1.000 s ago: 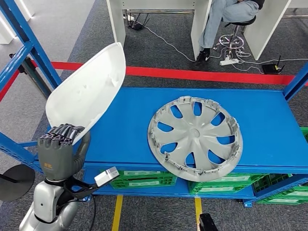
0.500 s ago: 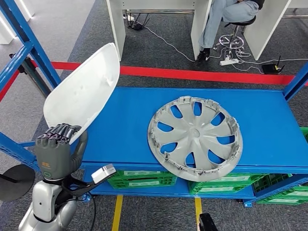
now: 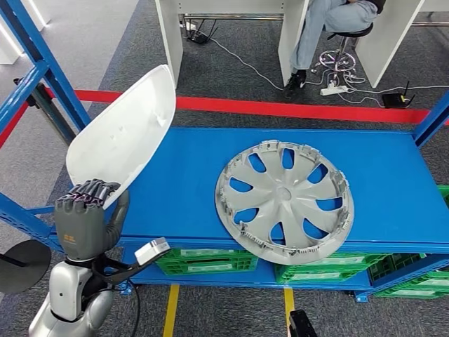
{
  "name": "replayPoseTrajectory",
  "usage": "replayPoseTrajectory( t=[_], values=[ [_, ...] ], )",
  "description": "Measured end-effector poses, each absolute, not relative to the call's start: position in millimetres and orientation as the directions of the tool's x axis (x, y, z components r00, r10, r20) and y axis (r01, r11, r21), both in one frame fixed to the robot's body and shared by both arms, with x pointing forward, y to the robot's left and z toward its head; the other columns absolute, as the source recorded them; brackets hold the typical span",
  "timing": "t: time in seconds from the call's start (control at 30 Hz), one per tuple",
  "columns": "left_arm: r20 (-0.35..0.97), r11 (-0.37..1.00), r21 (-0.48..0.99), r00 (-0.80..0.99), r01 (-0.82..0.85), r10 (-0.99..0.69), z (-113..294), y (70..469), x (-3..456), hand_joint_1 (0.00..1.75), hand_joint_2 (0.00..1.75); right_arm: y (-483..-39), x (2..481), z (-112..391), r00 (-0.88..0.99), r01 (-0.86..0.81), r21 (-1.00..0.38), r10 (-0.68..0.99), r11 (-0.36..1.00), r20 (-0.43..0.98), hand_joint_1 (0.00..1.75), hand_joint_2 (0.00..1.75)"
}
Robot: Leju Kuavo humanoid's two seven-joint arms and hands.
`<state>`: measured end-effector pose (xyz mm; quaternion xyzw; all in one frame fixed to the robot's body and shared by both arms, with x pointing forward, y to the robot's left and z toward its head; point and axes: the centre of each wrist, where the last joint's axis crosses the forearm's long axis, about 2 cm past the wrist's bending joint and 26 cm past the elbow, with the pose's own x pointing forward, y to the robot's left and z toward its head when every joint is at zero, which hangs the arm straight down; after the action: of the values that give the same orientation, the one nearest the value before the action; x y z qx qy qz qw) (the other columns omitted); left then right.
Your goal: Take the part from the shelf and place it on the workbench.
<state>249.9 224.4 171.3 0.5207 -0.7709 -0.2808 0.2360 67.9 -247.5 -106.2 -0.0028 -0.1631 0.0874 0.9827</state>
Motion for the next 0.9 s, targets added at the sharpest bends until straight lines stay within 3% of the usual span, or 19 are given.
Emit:
replayPoseTrajectory(
  t=[0.9],
  values=[
    [0.067,0.267,0.699,-0.311,-0.663,-0.948,168.3,226.5,248.5,1.69,1.75,-240.7,63.7,-106.2,0.933,-0.14,-0.029,0.142,0.99,0.33,0.0,0.0]
  ],
)
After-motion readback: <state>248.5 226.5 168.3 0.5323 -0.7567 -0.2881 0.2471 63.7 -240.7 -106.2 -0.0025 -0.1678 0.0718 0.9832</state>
